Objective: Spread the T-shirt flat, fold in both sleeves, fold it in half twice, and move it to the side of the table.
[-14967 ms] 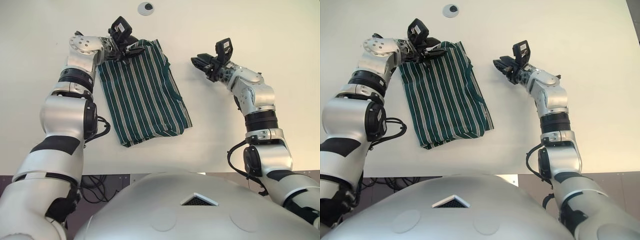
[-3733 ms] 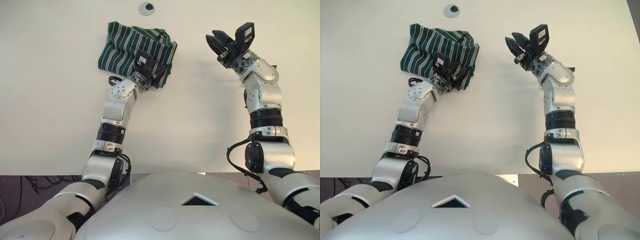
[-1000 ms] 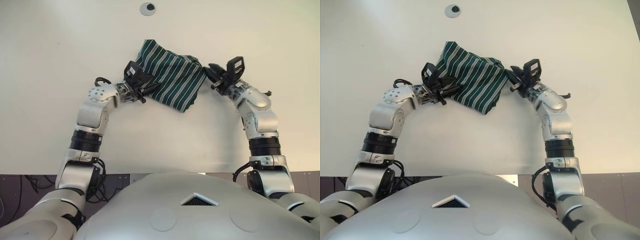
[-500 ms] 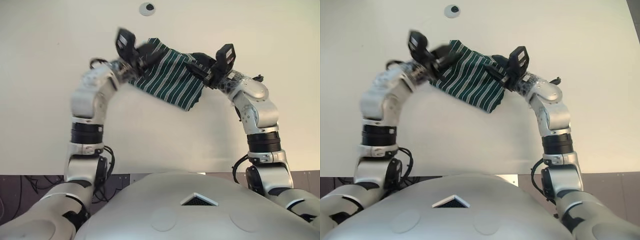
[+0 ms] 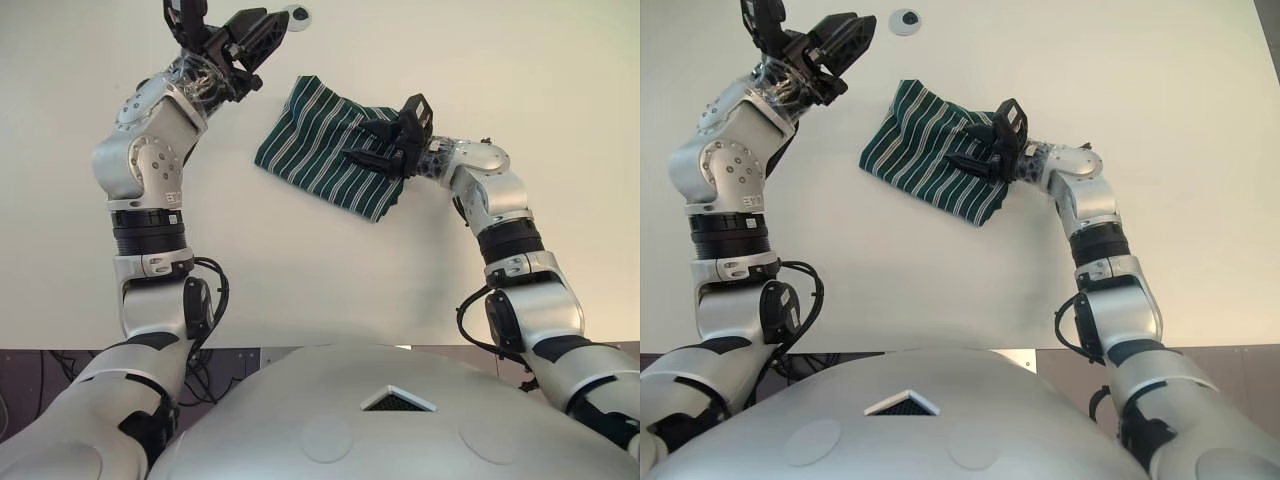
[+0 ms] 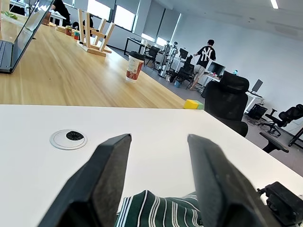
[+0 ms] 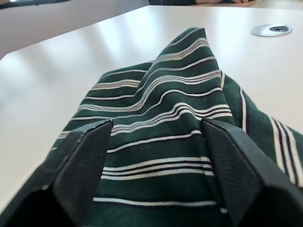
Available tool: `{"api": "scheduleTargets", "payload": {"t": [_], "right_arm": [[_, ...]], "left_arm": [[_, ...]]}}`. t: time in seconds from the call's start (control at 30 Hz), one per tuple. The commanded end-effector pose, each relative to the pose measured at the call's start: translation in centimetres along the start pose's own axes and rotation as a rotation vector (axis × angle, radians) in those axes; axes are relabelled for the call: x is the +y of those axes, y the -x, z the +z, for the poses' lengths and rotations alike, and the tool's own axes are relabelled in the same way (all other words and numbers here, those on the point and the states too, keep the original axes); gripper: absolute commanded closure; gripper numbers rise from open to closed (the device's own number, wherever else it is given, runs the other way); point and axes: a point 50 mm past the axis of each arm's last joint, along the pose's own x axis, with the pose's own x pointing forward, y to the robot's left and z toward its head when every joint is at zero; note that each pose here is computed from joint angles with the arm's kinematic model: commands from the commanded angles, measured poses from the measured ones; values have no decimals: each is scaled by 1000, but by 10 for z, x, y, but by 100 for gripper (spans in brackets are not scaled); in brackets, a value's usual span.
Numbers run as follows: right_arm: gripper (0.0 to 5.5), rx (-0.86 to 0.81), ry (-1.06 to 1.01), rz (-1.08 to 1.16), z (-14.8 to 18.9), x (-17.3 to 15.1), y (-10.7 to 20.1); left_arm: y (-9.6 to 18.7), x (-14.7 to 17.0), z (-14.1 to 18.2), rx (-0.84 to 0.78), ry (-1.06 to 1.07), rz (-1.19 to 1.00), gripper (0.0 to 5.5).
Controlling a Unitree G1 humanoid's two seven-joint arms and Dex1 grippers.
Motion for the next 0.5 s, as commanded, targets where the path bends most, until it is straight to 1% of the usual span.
{"api": "scheduleTargets", "payload": {"t": [0.03, 0.17, 0.23, 0.3, 0.4, 0.5], "right_arm": [[209, 196, 79, -201, -20, -27, 13], [209, 328, 117, -609, -40, -57, 48], [209, 350, 126, -758, -40, -68, 64], [209, 350, 135, -924, -33, -80, 81], [209, 290, 94, -1089, -22, -91, 100], [209, 15, -3, -1135, 1, -98, 106]], "left_arm": [[1, 4, -5, 24, -21, 17, 333], [-1, 5, -13, 46, -23, 27, 333], [-3, 4, -18, 62, -28, 24, 333], [-6, 3, -22, 69, -25, 22, 333], [-13, 1, -27, 75, -20, 21, 333], [-19, -1, -31, 67, -8, 28, 333]]}}
